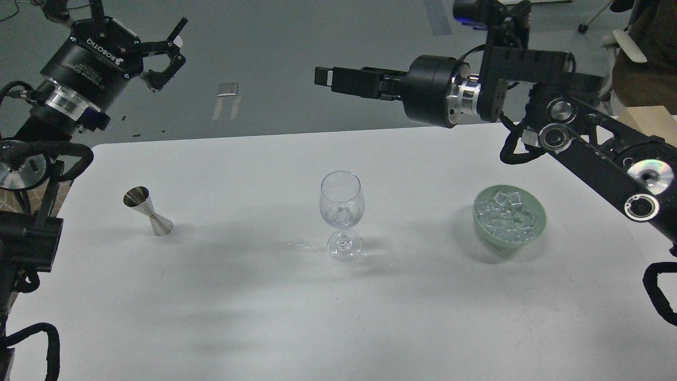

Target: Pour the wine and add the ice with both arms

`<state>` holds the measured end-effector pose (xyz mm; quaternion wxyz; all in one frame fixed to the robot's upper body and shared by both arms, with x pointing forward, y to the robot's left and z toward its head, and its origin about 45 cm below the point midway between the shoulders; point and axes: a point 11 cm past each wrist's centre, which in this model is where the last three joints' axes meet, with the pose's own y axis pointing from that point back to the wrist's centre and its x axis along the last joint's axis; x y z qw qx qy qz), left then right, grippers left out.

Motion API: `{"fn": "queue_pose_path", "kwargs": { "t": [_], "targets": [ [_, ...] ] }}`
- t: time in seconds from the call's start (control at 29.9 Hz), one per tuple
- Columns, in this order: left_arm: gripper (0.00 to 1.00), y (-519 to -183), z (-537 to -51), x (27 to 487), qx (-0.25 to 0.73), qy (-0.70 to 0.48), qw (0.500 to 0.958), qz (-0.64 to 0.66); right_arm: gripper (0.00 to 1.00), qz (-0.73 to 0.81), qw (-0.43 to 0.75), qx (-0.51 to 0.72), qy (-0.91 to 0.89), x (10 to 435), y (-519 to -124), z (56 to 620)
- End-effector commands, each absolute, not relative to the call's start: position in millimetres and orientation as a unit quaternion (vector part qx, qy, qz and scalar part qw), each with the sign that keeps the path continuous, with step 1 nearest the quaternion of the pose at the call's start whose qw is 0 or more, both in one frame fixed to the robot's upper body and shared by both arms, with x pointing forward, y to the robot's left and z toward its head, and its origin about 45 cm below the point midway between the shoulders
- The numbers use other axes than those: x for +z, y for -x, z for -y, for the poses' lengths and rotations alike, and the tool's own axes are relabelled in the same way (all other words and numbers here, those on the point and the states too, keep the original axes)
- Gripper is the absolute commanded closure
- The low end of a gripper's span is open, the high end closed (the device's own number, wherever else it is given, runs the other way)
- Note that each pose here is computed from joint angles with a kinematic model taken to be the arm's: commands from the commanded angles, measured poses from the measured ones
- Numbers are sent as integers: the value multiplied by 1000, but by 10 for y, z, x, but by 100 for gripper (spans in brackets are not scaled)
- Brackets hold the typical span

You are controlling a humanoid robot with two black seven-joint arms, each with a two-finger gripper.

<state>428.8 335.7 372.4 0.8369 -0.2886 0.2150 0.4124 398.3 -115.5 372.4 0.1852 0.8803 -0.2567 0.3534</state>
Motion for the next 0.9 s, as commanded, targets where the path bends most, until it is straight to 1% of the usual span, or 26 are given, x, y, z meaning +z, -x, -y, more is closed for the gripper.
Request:
{"fn": "queue_pose_path", "kwargs": {
  "t": [0.0, 0.17, 0.23, 0.3, 0.4, 0.47, 0.57, 0.74, 0.87],
  "targets": [
    [2, -4288, -3361, 3717, 413, 287, 837, -215, 2, 308, 128, 311, -890, 3830, -4075, 1307],
    [2, -4290, -3334, 3702, 411, 287, 838, -217, 2, 364, 18, 204, -909, 4023, -4337, 1511],
    [2, -4289, -3329, 3688, 411, 285, 838, -219, 2, 367, -2, 182, -912, 4072, -4387, 1552],
    [2, -4290, -3322, 3691, 410, 284, 839, -219, 2, 365, -42, 153, -917, 4261, -4469, 1567],
    [2, -4290, -3329, 3697, 410, 285, 838, -218, 3, 372, -71, 127, -917, 4401, -4597, 1619],
    [2, -4291, -3333, 3708, 410, 286, 838, -217, 4, 393, -95, 109, -908, 4482, -4716, 1766],
    [2, -4289, -3350, 3719, 412, 286, 838, -215, 4, 425, -143, 68, -891, 4492, -4889, 1934],
    [2, -4291, -3361, 3701, 414, 286, 837, -217, 6, 456, -198, 40, -867, 4547, -5049, 2159],
    [2, -4297, -3368, 3676, 415, 287, 835, -219, 6, 459, -216, 20, -861, 4530, -5133, 2136]
  ]
}}
